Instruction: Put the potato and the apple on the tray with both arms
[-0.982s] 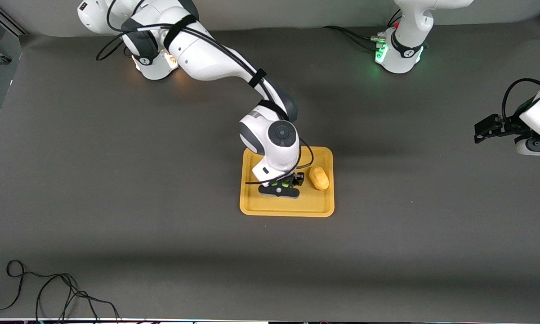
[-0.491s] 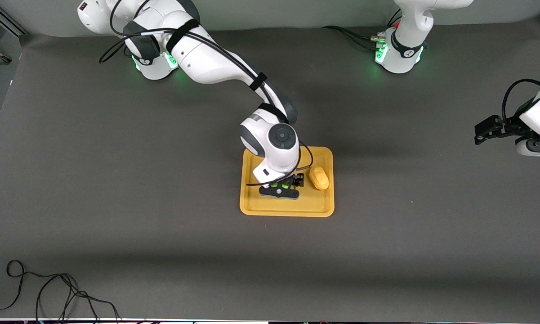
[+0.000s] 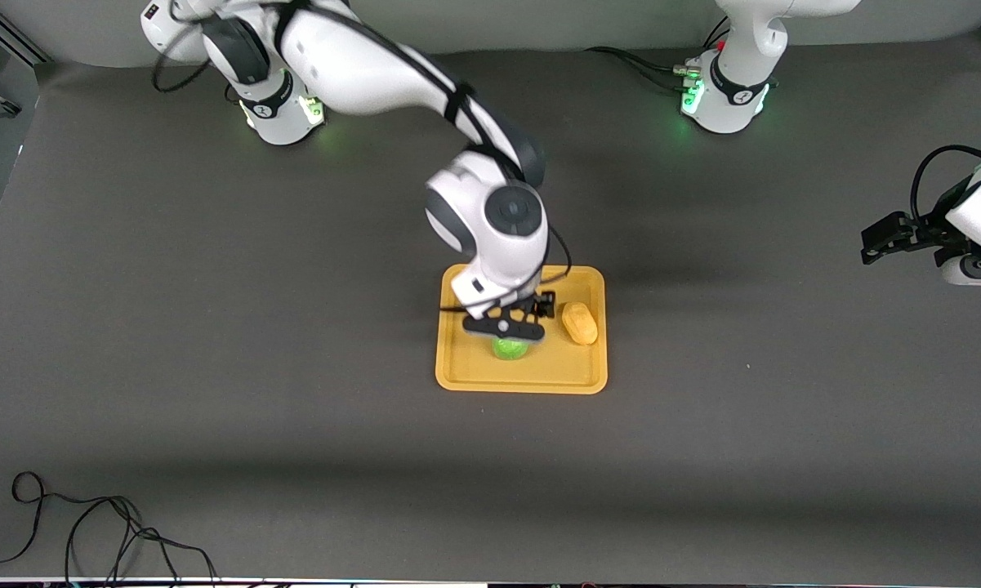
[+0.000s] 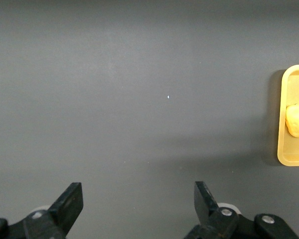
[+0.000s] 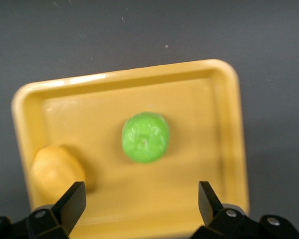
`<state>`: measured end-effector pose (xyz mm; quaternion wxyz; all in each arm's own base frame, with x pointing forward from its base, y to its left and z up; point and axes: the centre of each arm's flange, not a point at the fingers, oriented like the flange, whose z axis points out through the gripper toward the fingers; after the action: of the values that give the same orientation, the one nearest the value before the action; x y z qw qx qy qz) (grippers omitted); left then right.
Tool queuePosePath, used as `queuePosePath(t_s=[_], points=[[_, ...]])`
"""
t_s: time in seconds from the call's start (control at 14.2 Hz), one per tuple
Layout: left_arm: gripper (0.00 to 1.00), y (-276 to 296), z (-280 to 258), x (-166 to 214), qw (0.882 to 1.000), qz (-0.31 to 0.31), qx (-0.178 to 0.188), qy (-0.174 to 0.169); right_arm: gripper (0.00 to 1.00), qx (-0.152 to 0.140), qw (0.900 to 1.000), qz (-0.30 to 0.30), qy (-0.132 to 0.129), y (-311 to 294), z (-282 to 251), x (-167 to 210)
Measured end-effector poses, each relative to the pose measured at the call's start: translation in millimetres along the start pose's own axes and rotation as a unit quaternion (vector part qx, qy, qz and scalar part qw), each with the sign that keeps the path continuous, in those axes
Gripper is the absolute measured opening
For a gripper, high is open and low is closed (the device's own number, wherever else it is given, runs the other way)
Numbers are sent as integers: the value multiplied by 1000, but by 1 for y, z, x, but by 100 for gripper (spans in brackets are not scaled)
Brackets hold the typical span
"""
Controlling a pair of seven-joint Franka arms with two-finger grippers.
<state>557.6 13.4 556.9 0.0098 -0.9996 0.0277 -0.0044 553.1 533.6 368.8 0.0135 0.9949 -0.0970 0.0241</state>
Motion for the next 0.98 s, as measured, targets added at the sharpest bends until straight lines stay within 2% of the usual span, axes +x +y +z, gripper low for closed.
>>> queuePosePath(t_s=[0.21,0.49,0.7,0.98], points=[[100,1,1,0,1000,-2,0,0,100,7,1000,9,-2,40,-101,8],[100,0,2,3,1000,-3,1,3,100,-20,999,-39,-30,133,-186,39],[100,-1,4,6,1000,-5,2,1,100,-19,997,-65,-40,218,-217,74],[100,2,5,7,1000,-3,2,1,100,-2,997,-62,-53,349,-228,111]])
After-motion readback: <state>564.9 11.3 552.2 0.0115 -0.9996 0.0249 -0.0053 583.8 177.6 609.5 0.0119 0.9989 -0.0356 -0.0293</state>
